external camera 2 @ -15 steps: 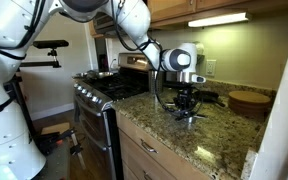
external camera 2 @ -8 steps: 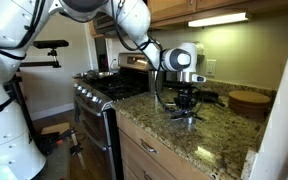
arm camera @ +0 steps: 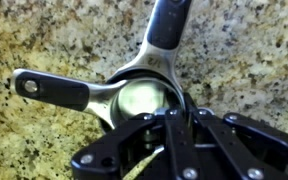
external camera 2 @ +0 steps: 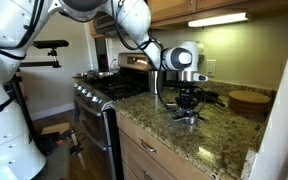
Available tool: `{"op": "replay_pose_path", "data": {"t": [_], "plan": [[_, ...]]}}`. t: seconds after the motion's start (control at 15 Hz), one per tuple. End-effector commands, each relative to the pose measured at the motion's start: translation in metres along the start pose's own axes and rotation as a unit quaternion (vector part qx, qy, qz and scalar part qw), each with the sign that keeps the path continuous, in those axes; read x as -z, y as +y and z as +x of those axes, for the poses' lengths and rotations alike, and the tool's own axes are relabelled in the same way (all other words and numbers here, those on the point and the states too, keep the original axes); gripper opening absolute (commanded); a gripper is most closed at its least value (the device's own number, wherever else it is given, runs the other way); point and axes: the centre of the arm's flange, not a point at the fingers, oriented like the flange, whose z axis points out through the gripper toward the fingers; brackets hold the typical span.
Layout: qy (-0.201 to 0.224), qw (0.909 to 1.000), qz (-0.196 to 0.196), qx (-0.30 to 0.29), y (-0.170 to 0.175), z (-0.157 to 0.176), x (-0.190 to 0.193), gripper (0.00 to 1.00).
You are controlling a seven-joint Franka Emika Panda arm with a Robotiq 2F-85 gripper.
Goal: Put the small pot inside the medium pot and put both pots inside the large pot
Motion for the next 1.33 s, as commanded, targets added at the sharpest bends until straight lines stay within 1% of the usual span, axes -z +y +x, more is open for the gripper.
{"op": "replay_pose_path", "data": {"t": [0.0, 0.67, 0.93, 1.27], "plan": [[-0.002, 0.9999, -0.010, -0.001, 0.004, -0.006, 0.024, 0.07], [0.033, 0.9990, -0.029, 0.002, 0.005, -0.002, 0.073, 0.07], [0.038, 0.9987, -0.032, 0.014, -0.009, -0.001, 0.085, 0.07], [0.036, 0.9983, -0.030, 0.036, -0.036, 0.006, 0.092, 0.07]]}}
